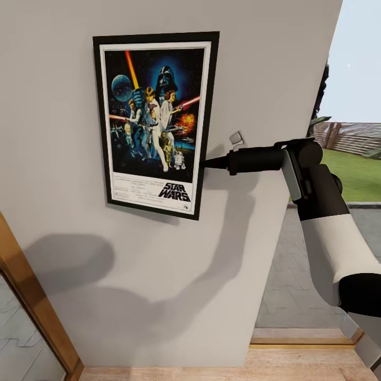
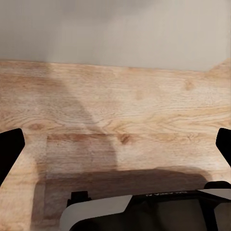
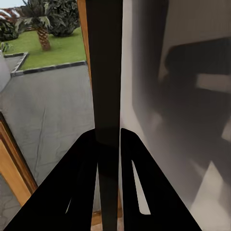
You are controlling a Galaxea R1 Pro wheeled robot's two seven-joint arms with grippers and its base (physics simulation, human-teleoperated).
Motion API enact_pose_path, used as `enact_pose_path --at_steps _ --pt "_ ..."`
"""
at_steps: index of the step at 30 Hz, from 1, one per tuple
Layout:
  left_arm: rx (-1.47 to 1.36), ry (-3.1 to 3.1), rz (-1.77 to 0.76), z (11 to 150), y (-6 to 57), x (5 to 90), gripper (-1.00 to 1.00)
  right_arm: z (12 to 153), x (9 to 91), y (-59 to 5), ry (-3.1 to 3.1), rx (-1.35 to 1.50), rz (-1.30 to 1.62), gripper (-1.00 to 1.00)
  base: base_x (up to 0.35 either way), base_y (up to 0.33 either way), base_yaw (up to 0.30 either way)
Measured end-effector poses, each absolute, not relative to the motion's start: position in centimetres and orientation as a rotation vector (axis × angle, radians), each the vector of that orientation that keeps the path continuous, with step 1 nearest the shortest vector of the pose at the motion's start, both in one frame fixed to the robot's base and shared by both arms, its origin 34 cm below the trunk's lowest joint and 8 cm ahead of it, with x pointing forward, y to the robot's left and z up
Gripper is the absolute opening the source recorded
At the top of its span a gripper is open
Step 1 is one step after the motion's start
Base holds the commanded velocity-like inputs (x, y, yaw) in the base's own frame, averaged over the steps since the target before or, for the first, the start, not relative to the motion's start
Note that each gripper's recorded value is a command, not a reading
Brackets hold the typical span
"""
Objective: Pick up the poster from the kitchen countertop and hang it on one of the wall nails in the kitchen.
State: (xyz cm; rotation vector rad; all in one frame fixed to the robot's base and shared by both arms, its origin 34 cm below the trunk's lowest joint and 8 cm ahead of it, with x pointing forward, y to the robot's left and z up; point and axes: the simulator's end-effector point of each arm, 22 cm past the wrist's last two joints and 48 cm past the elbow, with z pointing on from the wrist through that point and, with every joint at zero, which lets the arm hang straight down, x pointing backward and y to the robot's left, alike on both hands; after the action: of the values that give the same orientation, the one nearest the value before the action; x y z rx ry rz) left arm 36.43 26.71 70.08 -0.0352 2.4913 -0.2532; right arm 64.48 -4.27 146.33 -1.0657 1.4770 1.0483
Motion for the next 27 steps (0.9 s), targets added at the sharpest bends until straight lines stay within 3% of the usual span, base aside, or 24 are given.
enact_pose_path --at_steps 27 --pt "-0.035 2.491 -0.253 70.09 26.73 36.43 1.0 146.33 64.48 -4.26 1.477 -1.065 1.051 -1.0 0.0 0.0 0.0"
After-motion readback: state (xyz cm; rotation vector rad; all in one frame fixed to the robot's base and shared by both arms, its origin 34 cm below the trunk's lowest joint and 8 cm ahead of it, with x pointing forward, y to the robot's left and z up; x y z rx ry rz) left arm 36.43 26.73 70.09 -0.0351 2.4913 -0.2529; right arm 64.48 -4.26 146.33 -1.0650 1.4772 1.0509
